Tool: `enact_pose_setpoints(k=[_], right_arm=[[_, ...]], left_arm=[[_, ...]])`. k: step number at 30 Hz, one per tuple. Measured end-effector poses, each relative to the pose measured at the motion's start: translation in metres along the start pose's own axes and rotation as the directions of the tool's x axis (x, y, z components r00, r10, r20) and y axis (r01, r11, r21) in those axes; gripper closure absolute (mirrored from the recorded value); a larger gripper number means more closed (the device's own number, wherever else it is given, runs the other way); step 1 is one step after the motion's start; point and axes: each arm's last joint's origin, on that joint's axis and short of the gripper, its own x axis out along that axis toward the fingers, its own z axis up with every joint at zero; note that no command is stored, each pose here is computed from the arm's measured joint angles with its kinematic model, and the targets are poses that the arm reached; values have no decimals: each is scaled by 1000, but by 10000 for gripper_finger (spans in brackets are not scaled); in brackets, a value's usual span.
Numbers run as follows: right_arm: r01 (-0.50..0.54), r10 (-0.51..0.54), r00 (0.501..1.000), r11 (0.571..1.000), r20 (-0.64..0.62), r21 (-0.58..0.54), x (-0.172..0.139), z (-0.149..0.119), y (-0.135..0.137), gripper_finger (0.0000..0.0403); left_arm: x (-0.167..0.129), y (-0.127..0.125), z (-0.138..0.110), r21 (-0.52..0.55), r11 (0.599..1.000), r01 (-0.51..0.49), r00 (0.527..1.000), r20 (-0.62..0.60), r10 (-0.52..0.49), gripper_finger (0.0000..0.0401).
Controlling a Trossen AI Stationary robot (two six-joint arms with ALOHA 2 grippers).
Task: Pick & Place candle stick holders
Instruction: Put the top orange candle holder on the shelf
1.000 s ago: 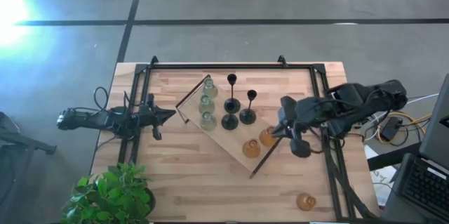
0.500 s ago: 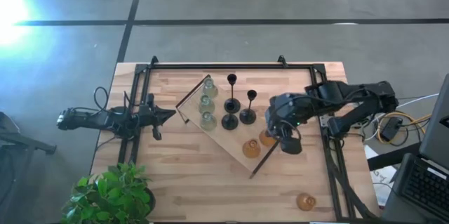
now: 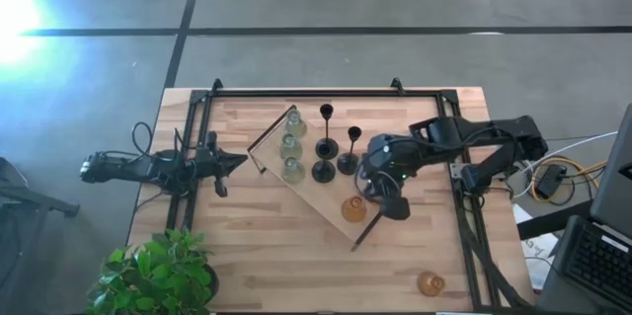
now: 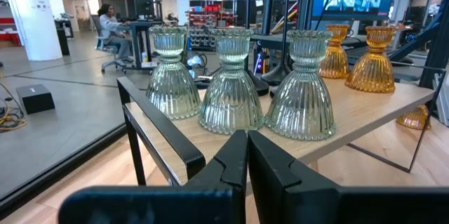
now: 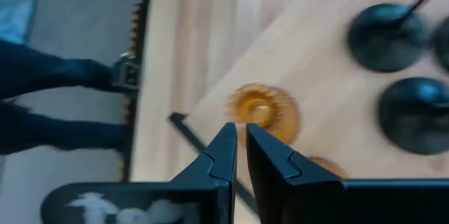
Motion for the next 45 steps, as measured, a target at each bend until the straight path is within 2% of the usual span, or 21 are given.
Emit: enact_pose_setpoints(k=[4,21,32,45], right_arm=[[-39,39,999,999,-11,7,1,1,2,375],[-6,6,1000,1000,-24,18,26,12,-4,375],[9,-7,999,999,-44,34,35,12,-6,394],[57,-52,998,992,-46,109,39,11,-1,394]], left_arm=[[0,0,0,0,1000,0,1000,0,0,382],[0,0,0,0,1000,0,1000,0,0,382],[0,0,0,0,1000,0,1000,-1,0,382],[0,0,0,0,1000,0,1000,-1,0,382]])
